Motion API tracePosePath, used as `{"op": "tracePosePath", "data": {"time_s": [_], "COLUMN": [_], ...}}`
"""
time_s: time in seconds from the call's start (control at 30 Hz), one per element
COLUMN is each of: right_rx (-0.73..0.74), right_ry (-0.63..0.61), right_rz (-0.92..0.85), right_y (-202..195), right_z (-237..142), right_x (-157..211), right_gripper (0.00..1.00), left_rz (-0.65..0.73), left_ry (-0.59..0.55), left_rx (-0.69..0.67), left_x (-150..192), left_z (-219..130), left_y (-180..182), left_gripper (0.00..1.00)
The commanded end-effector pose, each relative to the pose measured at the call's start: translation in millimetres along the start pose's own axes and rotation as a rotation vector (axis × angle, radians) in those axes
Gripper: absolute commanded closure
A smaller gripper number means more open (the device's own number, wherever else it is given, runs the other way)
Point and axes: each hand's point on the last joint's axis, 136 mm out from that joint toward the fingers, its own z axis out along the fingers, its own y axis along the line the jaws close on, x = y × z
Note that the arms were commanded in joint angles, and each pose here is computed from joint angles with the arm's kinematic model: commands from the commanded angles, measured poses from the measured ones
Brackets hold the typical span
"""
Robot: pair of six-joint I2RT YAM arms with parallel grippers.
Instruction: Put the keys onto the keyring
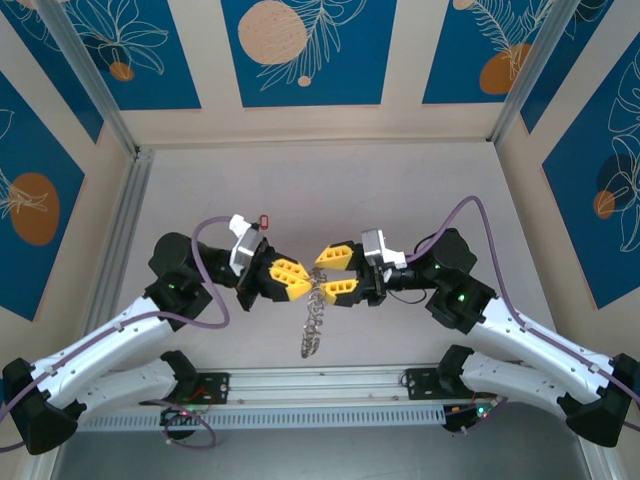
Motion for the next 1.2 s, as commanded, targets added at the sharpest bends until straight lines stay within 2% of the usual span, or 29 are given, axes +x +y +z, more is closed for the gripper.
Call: {"op": "tracePosePath", "data": {"time_s": [0.0, 0.07, 0.17, 0.47, 0.63, 0.8, 1.17], "right_rx": [0.007, 0.002, -0.006, 0.013, 0.008, 0.021, 0.046], "right_ry": [-0.047, -0.048, -0.042, -0.014, -0.009, -0.003, 0.000], "right_rz": [-0.054, -0.058, -0.056, -0.046, -0.040, -0.029, -0.019], "right_y": [2.8, 4.1, 6.4, 5.0, 6.1, 5.2, 4.8], "right_z": [1.3, 2.1, 4.0, 7.0, 8.5, 7.3, 2.3], "right_x": [-21.7, -23.6, -23.2, -17.3, -15.5, -12.7, -4.4], "right_gripper": [0.68, 0.72, 0.72, 0.63, 0.62, 0.54, 0.54], "left_rz": [0.069, 0.070, 0.076, 0.128, 0.133, 0.142, 0.157], "left_ry": [-0.023, -0.011, 0.003, 0.016, 0.016, 0.013, -0.009], "left_rx": [-0.042, -0.069, -0.105, -0.202, -0.214, -0.218, -0.206], "left_x": [-11.8, -8.3, -3.7, -0.2, 1.7, 1.0, -3.7], "left_z": [-1.7, -2.8, -4.5, -11.8, -12.6, -14.0, -14.9], "left_y": [1.5, 5.8, 10.5, 20.2, 22.6, 20.9, 15.5], "left_gripper": [1.00, 1.00, 1.00, 1.00, 1.00, 1.00, 1.00]}}
